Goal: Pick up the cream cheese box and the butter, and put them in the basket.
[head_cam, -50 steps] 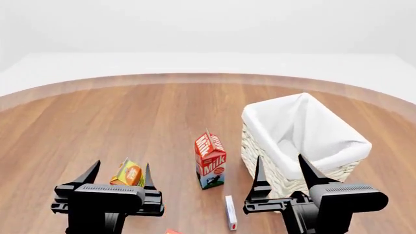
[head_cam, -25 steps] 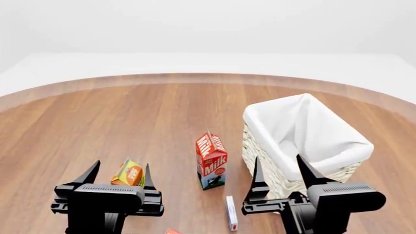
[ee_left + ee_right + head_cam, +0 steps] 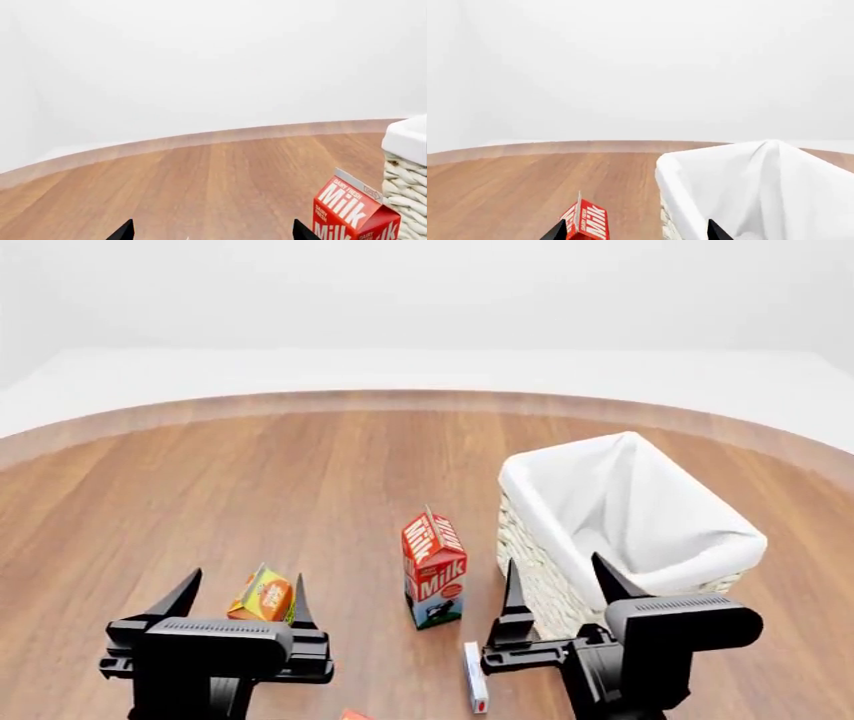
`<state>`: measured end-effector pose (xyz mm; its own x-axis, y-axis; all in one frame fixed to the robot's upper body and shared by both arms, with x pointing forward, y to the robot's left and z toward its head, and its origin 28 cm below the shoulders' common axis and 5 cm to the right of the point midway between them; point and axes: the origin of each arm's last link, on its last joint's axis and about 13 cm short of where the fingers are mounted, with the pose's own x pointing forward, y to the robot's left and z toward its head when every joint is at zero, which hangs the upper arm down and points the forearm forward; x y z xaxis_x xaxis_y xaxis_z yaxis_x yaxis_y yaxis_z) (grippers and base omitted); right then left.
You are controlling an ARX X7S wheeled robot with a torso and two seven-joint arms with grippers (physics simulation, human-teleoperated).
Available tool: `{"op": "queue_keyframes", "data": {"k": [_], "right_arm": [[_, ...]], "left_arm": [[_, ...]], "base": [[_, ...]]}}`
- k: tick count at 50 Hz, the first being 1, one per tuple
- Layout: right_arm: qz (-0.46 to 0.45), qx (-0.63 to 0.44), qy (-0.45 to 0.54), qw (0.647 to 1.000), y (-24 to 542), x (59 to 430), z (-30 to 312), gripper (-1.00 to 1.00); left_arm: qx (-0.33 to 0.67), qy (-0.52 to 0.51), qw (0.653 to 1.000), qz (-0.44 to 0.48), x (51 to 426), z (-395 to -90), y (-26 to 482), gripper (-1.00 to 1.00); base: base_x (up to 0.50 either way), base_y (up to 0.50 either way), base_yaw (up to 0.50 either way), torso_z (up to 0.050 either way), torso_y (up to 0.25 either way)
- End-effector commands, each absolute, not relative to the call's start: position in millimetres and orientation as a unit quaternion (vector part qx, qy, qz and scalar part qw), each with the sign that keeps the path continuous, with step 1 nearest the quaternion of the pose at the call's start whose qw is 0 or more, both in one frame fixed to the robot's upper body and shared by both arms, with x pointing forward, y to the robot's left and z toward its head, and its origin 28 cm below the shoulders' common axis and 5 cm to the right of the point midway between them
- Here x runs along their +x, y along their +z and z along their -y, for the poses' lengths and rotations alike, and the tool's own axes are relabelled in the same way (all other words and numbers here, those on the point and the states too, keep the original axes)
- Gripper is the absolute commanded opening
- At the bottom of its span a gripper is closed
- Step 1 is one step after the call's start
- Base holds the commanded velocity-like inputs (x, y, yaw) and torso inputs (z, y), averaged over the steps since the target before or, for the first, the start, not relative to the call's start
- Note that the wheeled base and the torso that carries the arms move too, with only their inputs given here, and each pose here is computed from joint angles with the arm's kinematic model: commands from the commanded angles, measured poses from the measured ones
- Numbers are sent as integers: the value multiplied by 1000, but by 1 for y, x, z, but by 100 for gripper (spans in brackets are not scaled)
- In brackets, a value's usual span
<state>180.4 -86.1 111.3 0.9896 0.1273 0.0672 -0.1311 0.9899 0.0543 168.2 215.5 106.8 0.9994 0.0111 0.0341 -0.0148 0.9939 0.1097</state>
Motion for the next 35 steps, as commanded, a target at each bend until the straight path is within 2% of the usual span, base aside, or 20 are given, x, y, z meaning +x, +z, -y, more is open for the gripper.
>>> {"op": "queue_keyframes", "data": {"k": [1, 3, 13, 19, 24, 30, 35], "right_arm": [[15, 19, 82, 996, 123, 182, 77, 100], [-15, 27, 87, 996, 126, 183, 75, 100], [-32, -2, 92, 995, 146, 192, 68, 100], [-86, 24, 103, 991, 151, 197, 62, 100], [-87, -19, 53, 995, 155, 203, 58, 100], [-115, -27, 45, 992, 160, 207, 57, 100], [-138, -11, 91, 986, 164, 206, 57, 100]], "left_arm": [[54, 6, 998, 18, 167, -216, 108, 100], [53, 7, 998, 19, 167, -216, 109, 100], [53, 6, 998, 19, 167, -216, 108, 100], [51, 8, 998, 20, 167, -218, 108, 100], [54, 7, 998, 18, 167, -217, 108, 100], [53, 8, 998, 19, 167, -217, 109, 100], [53, 8, 998, 19, 167, -217, 108, 100]], "base": [[0, 0, 0, 0, 0], [0, 0, 0, 0, 0], [0, 0, 0, 0, 0], [0, 0, 0, 0, 0], [0, 0, 0, 0, 0], [0, 0, 0, 0, 0], [0, 0, 0, 0, 0]]}}
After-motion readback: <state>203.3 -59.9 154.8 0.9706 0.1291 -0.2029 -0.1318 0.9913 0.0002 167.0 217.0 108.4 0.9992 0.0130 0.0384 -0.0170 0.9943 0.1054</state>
